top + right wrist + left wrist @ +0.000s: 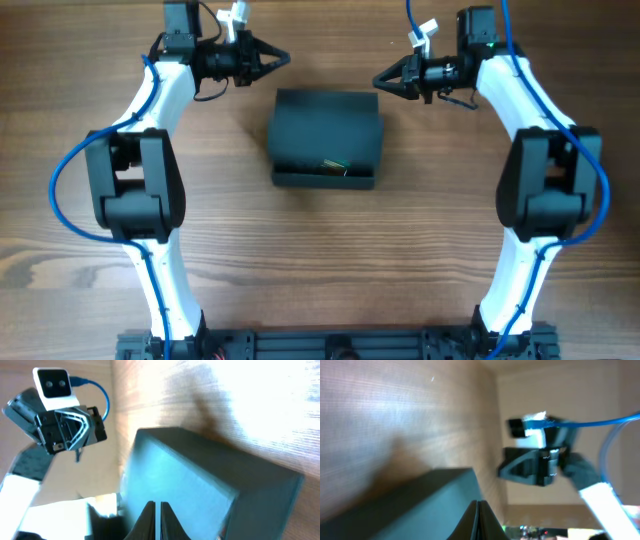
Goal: Pack container
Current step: 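Grip the lid edges with both grippers and fold it down shut, then press down on the closed lid with the right gripper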
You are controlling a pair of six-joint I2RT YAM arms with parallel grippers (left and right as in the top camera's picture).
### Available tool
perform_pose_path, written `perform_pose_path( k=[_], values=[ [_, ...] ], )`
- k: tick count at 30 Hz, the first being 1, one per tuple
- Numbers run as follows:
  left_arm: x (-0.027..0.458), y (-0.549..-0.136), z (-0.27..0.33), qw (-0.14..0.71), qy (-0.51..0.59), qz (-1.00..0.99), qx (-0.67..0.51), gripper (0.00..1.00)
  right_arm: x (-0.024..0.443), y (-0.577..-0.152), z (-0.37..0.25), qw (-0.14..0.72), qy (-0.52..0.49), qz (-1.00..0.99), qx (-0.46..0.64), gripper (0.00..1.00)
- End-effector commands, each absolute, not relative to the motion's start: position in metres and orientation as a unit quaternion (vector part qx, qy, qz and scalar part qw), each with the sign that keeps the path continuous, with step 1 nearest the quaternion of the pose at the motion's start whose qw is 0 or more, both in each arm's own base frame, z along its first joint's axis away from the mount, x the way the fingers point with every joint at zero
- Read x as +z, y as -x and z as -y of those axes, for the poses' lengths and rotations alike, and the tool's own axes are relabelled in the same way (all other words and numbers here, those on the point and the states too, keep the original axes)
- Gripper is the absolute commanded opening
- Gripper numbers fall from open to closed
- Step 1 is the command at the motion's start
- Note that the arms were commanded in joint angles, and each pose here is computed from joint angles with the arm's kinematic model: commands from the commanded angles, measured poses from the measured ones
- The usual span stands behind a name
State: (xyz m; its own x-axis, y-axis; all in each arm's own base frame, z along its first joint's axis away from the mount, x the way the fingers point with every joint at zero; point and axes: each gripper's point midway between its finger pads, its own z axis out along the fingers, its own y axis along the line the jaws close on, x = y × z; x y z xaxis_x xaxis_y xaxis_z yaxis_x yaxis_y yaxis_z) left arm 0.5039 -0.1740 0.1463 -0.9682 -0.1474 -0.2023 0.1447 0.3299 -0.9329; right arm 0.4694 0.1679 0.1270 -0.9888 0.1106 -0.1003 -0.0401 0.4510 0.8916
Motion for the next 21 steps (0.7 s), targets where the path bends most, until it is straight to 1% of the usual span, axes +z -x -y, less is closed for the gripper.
perform_pose_path(
  k=[1,4,8,9,12,15,19,21],
  values=[
    [0.167,-0.484,0.183,0.18,-0.085,-0.833,-0.517,0.04,0.163,-0.461,-0.16,0.133,0.038,-0.872,0.469,0.04],
    [0.162,-0.475,0.177,0.173,-0.083,-0.855,-0.481,0.04,0.168,-0.447,-0.151,0.134,0.044,-0.894,0.426,0.05],
    [0.15,-0.469,0.148,0.19,-0.091,-0.906,-0.366,0.04,0.178,-0.428,-0.134,0.155,0.073,-0.931,0.321,0.05],
    [0.152,-0.47,0.142,0.196,-0.088,-0.913,-0.347,0.04,0.184,-0.426,-0.134,0.164,0.083,-0.932,0.312,0.05],
    [0.165,-0.473,0.119,0.226,-0.075,-0.927,-0.29,0.04,0.212,-0.414,-0.139,0.198,0.115,-0.932,0.28,0.06],
    [0.18,-0.476,0.08,0.26,-0.046,-0.946,-0.187,0.04,0.228,-0.396,-0.142,0.211,0.141,-0.936,0.244,0.09],
    [0.201,-0.473,0.028,0.294,-0.005,-0.955,-0.043,0.05,0.237,-0.362,-0.15,0.194,0.178,-0.945,0.195,0.08],
    [0.209,-0.47,0.016,0.301,0.009,-0.954,-0.01,0.04,0.234,-0.345,-0.158,0.173,0.194,-0.949,0.178,0.06]
  ],
)
